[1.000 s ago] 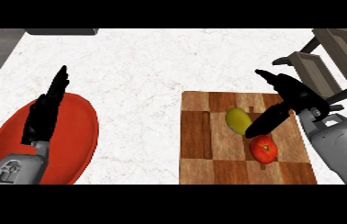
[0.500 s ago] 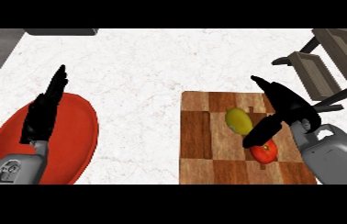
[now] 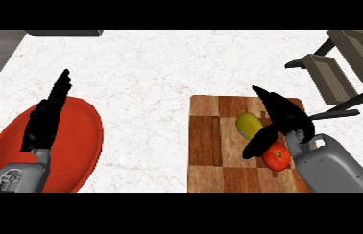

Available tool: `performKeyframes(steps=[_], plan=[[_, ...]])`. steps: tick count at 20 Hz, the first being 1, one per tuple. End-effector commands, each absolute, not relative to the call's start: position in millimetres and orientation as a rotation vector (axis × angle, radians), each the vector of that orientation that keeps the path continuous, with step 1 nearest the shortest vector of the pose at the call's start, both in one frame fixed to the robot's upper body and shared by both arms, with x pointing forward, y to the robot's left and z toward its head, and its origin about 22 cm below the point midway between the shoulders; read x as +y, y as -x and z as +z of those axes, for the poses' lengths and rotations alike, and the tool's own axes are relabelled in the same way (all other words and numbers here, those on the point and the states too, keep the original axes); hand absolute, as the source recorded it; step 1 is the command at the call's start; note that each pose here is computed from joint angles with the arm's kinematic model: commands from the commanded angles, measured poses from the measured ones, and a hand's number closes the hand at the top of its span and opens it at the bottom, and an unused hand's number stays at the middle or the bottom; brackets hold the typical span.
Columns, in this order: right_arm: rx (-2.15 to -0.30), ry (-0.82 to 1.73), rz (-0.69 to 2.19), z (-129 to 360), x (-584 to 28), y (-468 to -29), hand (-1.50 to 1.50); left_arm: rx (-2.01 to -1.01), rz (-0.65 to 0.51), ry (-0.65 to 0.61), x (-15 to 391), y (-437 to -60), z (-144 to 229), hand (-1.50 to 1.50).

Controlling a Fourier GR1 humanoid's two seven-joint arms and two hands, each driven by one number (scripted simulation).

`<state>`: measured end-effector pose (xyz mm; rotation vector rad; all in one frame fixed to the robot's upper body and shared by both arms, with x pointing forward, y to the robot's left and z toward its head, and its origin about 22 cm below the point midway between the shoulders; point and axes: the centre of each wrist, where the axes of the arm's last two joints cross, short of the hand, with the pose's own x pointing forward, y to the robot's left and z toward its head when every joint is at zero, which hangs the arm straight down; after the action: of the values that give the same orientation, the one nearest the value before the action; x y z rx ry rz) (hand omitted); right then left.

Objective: Pick the lemon from the cutting board and place it in the tiered basket

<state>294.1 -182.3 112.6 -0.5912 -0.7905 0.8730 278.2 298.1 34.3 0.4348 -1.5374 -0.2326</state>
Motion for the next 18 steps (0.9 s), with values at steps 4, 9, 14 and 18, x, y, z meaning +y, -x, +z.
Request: performKeyframes(steps=[4, 9, 14, 18], plan=[[-0.647, 0.622, 0.852, 95.8, -189.8, -292.3, -1.50, -1.538, -0.229, -0.453, 287.2, -269.0, 36.6, 0.00], [-0.666, 0.622, 0.840, 75.7, -198.1, -314.9, -1.50, -1.545, -0.238, -0.425, 297.9, -271.7, 35.4, 0.00], [-0.635, 0.589, 0.866, 72.1, -168.0, -304.0, -1.50, -1.523, -0.224, -0.445, 301.4, -274.6, 43.9, 0.00], [-0.641, 0.551, 0.865, 75.0, -175.3, -322.7, -1.50, -1.534, -0.244, -0.447, 308.7, -277.6, 29.6, 0.00]])
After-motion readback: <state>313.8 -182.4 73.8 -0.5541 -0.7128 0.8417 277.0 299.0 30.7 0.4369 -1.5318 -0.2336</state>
